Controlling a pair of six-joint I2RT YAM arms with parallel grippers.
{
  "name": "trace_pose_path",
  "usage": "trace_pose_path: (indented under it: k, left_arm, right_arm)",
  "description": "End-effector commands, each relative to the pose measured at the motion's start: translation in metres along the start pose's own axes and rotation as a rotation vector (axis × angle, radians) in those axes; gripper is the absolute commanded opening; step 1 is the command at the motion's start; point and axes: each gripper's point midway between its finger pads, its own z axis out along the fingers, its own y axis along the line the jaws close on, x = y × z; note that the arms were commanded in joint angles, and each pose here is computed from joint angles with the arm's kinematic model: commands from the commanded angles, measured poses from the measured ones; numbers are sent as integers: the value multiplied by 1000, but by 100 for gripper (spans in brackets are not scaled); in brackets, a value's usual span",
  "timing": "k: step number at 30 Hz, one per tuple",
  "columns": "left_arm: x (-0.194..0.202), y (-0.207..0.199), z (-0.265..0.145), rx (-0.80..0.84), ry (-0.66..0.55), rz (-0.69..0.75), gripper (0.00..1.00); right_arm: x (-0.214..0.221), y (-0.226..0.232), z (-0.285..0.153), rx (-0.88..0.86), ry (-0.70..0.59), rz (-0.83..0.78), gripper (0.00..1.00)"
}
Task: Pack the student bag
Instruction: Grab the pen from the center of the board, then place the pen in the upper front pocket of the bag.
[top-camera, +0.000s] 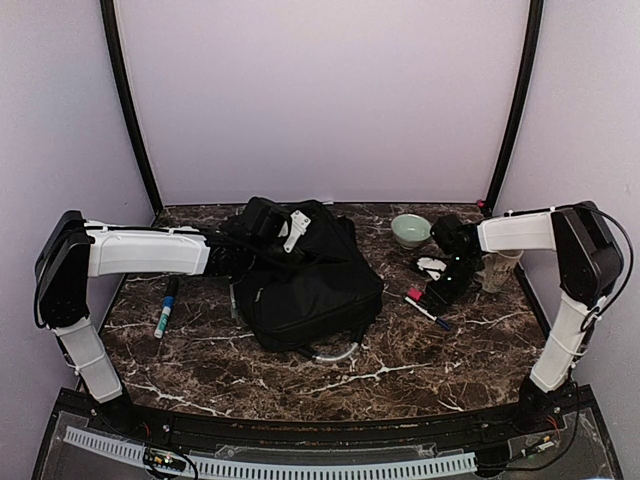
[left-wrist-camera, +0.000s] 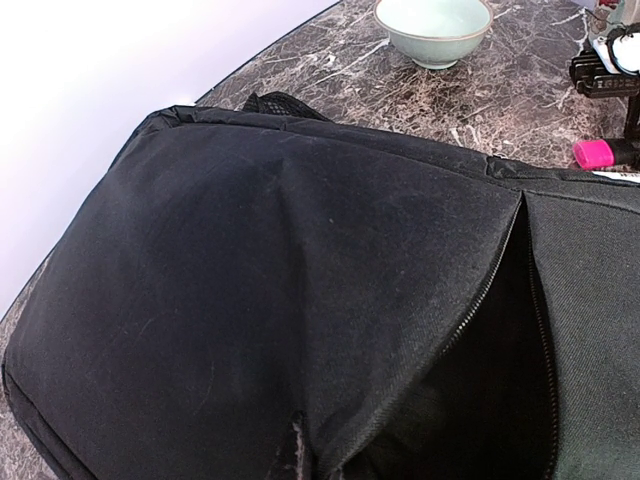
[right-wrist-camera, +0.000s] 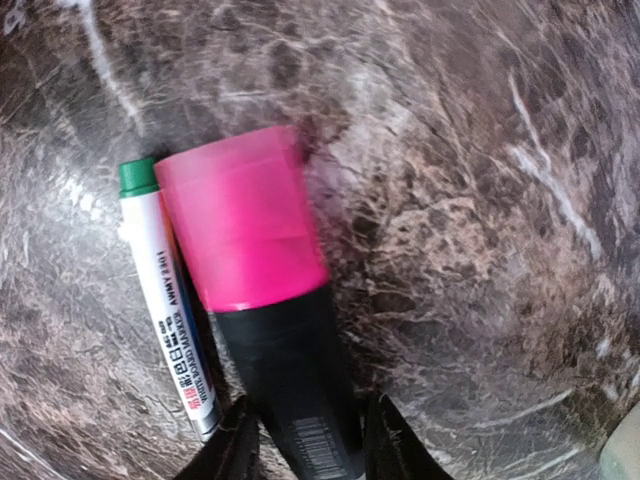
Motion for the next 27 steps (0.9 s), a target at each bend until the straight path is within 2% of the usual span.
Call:
trace_pose_path:
  k: [1,3,6,9,15,21,27]
  left_arm:
    - [-31,-10,-18,38,-103,-3,3]
    - [-31,-11,-18,38,-103,-1,3]
    - [-30,-11,-18,36,-102,1,3]
    - [-31,-10,-19,34,-105,-2,3]
    - [-31,-8,-18,22,-113,-8,3]
    - [-29,-6,-16,5,-112,-18,2]
    - [-30,-3,-19,-6,-128,-28,2]
  right_arm:
    - [4,1,3,-6,11,0,27]
    - [3,0,-2,0,3,-1,22]
    - [-6,-2,-19,10,-40,-4,20]
    - [-35,6,-55,-32,-152,-32,19]
    - [-78,66,-117,-361,-319,-104,17]
    - [-101,135,-144,-642,-357,-204,15]
    - [-106,188,-140,-800,-273,-281,15]
